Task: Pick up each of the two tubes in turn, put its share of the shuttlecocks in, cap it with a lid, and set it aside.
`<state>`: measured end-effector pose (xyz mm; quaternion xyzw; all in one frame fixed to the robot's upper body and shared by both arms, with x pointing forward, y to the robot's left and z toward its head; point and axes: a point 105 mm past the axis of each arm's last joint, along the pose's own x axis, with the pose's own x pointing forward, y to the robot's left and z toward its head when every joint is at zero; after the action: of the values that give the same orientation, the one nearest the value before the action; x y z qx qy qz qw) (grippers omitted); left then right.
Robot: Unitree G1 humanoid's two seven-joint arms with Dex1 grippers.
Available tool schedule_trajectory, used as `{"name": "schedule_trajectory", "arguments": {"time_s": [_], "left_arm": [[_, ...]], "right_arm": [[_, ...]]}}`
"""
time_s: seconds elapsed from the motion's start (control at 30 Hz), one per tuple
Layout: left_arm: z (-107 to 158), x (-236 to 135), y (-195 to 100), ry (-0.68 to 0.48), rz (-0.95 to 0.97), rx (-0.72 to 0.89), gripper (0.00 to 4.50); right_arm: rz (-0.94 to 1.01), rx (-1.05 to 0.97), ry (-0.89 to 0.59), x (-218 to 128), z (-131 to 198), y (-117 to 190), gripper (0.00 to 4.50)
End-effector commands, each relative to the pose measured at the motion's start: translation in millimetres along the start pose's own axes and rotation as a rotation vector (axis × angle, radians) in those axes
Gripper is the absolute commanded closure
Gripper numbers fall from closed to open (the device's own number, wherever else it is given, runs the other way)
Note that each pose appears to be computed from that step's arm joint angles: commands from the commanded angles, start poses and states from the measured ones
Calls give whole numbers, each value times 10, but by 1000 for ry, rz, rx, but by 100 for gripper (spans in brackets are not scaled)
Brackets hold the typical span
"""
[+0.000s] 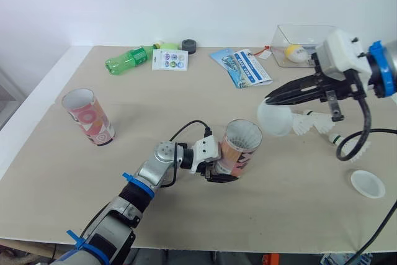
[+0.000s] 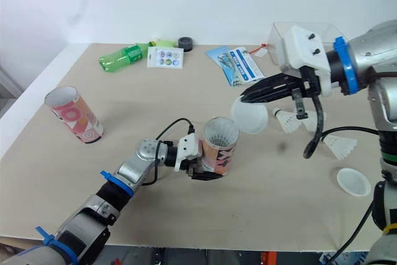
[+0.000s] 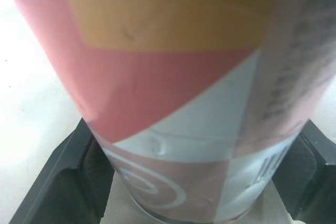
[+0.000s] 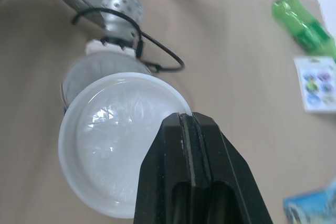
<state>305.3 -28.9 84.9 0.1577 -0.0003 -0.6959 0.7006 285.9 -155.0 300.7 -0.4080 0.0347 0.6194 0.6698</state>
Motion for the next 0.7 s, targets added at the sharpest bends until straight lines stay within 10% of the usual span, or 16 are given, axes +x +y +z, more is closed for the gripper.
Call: {"name": "schedule_trajectory", "arguments": {"time_s": [0.03, 0.7], "left_arm": [[-278, -70, 3, 108, 27, -49, 81], [-317, -93, -8, 115, 45, -59, 81]], "right_arm": [[88, -80, -35, 91, 203, 49, 449], [149, -115, -62, 420, 42, 13, 449]]}}
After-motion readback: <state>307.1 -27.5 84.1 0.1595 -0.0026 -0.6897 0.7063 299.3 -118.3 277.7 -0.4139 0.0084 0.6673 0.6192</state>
